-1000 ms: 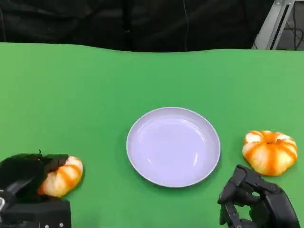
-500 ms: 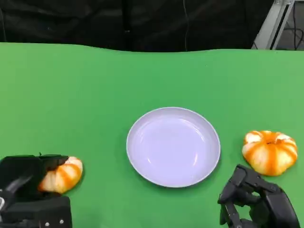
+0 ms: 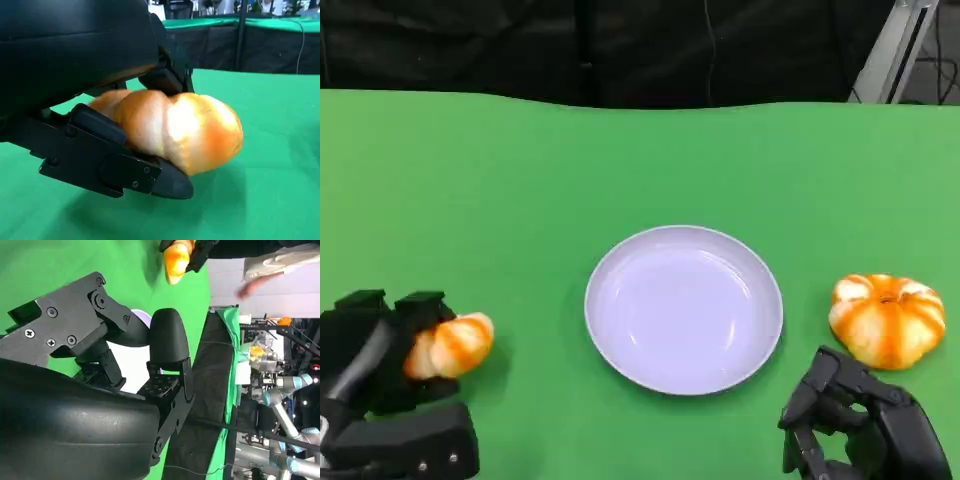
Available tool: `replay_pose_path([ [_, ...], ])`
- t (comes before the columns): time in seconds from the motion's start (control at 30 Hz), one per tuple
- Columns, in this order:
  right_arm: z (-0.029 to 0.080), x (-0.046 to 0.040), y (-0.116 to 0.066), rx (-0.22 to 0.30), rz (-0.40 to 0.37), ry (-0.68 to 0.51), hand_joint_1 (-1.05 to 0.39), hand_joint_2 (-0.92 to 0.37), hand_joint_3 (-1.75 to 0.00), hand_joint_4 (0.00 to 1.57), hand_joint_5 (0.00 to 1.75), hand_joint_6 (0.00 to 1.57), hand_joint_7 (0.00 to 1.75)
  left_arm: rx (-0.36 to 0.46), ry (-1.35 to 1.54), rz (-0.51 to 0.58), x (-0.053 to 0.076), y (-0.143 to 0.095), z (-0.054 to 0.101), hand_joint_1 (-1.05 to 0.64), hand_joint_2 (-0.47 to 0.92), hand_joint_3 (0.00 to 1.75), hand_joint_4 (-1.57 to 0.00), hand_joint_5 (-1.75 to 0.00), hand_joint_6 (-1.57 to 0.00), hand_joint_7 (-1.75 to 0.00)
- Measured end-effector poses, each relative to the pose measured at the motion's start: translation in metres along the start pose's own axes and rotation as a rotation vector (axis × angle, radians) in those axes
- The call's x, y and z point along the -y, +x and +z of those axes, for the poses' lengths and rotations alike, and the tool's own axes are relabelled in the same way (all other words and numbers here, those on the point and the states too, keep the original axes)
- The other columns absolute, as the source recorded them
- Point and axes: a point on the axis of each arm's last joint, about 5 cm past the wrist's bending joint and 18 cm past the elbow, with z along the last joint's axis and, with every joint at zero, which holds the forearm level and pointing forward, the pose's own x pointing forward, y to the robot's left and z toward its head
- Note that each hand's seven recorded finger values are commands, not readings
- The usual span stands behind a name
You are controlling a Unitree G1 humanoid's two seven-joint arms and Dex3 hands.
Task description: Grasp the bread from the table and place it into the plate.
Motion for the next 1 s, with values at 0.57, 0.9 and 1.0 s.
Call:
replay_pose_path([
  [0.57,0.0,0.0007,0.0,-0.007,-0.002,0.0,-0.13,-0.63,-1.1,0.82,1.75,0.75,1.54,0.176,-0.019,0.158,-0.034,0.023,0.043,-0.12,0.92,0.3,-0.64,-1.75,-0.63,-1.6],
  [0.9,0.0,0.0001,0.001,-0.003,0.005,0.005,-0.14,-0.62,-1.1,0.82,1.75,0.75,1.54,0.372,-0.071,0.172,-0.036,0.058,0.1,-0.14,0.91,0.29,-0.61,-1.75,-0.53,-1.75],
  [1.0,0.0,0.0003,0.0,-0.005,0.001,0.004,-0.13,-0.62,-1.1,0.82,1.75,0.76,1.53,0.408,-0.085,0.167,-0.035,0.064,0.113,-0.13,0.91,0.28,-0.61,-1.75,-0.52,-1.75],
])
